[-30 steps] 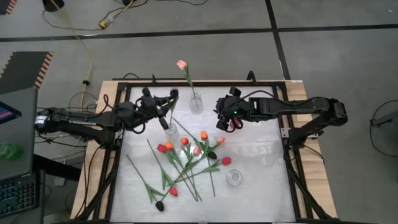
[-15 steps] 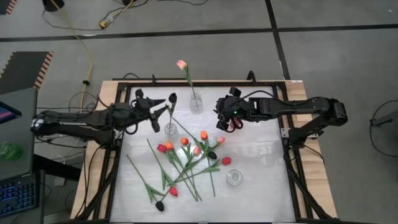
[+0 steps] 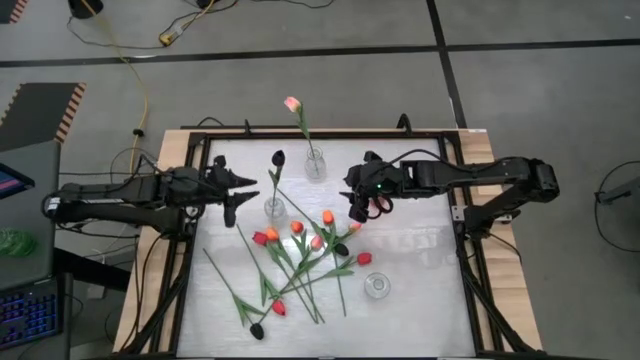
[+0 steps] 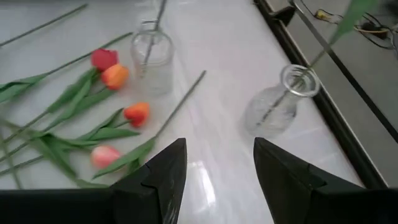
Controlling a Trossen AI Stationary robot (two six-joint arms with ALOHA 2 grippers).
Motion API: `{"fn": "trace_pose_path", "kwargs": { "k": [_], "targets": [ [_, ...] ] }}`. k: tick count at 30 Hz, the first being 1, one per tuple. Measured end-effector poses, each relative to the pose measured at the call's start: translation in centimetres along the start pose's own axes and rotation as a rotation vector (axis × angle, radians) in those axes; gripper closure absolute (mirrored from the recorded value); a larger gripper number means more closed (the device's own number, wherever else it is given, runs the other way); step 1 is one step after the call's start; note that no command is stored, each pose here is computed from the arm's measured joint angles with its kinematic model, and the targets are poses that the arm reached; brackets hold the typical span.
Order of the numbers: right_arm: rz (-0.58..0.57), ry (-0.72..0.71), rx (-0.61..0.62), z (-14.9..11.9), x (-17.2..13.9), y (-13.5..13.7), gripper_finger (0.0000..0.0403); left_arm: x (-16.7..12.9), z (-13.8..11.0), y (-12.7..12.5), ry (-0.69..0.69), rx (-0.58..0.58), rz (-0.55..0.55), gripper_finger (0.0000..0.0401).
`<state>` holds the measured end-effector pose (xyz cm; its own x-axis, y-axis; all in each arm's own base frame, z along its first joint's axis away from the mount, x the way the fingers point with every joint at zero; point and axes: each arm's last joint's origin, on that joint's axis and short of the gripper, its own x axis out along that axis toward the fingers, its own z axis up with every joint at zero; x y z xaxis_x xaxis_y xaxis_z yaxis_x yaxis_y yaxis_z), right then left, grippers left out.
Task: Sort flowers into vase by color
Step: Put the pink tulip into the top transparent vase
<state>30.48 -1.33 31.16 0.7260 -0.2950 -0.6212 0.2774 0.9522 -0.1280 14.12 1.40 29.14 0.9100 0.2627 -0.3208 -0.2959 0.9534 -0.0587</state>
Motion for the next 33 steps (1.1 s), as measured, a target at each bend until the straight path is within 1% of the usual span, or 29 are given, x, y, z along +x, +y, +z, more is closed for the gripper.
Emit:
{"fn": "trace_pose_path", "kwargs": {
  "k": [6, 9, 14, 20, 25, 33],
  "targets": [
    [0.033, -0.003, -0.027, -0.1, -0.3, 1.2, 0.019, 0.7, -0.8, -0.7, 0.12, -0.091, -0.158, 0.0271],
    [0.047, -0.003, -0.039, -0.2, -0.5, 1.8, 0.019, 1.2, -1.1, -1.4, 0.163, -0.089, -0.221, 0.0271],
    [0.07, 0.016, -0.067, -0.5, -0.8, 2.7, 0.019, 2.4, -1.6, -2.9, 0.22, -0.083, -0.27, 0.0271],
    [0.085, 0.027, -0.087, -0.7, -1.0, 3.3, 0.019, 4.3, -1.8, -5.5, 0.203, -0.068, -0.361, 0.0271],
    [0.084, 0.032, -0.088, -0.8, -1.0, 3.3, 0.019, 5.8, -2.0, -7.7, 0.17, -0.061, -0.427, 0.0271],
    [0.072, 0.1, -0.109, -1.4, -1.0, 3.1, 0.019, 7.9, -3.1, -11.1, 0.096, -0.078, -0.405, 0.0271]
  ]
}}
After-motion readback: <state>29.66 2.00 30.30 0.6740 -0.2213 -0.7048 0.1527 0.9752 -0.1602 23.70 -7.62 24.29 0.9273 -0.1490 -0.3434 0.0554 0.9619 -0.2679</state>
